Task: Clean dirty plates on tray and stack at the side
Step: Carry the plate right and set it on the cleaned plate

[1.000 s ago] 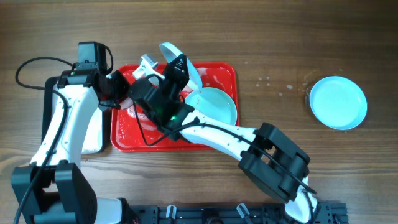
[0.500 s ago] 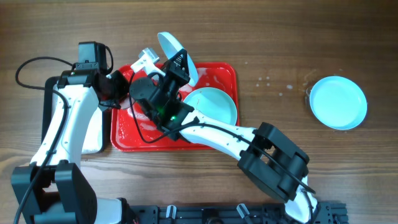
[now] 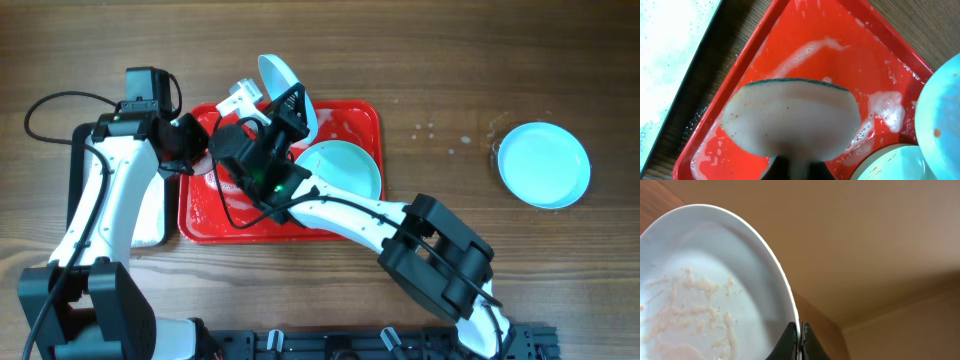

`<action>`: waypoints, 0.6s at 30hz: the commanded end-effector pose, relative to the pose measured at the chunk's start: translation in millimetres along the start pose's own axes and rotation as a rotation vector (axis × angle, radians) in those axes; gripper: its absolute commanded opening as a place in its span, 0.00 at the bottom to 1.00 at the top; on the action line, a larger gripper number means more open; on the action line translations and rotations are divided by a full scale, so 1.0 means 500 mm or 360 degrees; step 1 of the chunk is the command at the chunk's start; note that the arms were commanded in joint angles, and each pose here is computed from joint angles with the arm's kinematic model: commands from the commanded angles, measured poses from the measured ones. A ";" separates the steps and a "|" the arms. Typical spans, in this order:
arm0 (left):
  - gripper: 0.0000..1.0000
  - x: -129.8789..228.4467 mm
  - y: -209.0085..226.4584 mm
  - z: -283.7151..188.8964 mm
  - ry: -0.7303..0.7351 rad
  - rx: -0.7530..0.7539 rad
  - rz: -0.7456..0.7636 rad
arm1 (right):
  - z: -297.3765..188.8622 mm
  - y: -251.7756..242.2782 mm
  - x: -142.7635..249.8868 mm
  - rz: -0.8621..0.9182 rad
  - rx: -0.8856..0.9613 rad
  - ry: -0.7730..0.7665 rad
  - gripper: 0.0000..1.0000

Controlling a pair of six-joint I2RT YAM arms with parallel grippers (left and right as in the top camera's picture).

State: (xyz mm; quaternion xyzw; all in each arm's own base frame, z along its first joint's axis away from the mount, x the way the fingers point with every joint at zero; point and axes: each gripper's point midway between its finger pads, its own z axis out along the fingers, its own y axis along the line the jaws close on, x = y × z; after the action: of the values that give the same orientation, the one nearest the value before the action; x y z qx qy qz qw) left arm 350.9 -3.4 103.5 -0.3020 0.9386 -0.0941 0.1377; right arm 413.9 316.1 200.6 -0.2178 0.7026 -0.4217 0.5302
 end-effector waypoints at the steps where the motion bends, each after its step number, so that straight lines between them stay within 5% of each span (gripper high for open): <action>1: 0.04 -0.003 -0.001 0.002 0.0011 0.0017 -0.0016 | 0.015 0.000 -0.001 0.0240 -0.0014 -0.0003 0.04; 6: 0.04 -0.003 -0.001 0.002 0.0011 0.0017 -0.0016 | 0.050 -0.027 -0.004 0.0432 -0.0086 -0.0005 0.04; 12: 0.04 -0.003 -0.001 0.002 0.0011 0.0017 -0.0016 | 0.075 0.000 0.014 0.1016 -0.0844 0.0162 0.04; 18: 0.04 -0.004 -0.001 0.002 0.0009 0.0018 -0.0016 | 0.106 -0.066 -0.002 0.1281 -0.1180 0.0167 0.04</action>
State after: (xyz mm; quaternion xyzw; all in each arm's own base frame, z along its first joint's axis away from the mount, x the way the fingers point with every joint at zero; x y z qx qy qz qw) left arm 351.0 -3.4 103.5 -0.3020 0.9386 -0.0942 0.1379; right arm 464.4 260.2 192.3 -0.0952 0.8571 -0.0571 0.5031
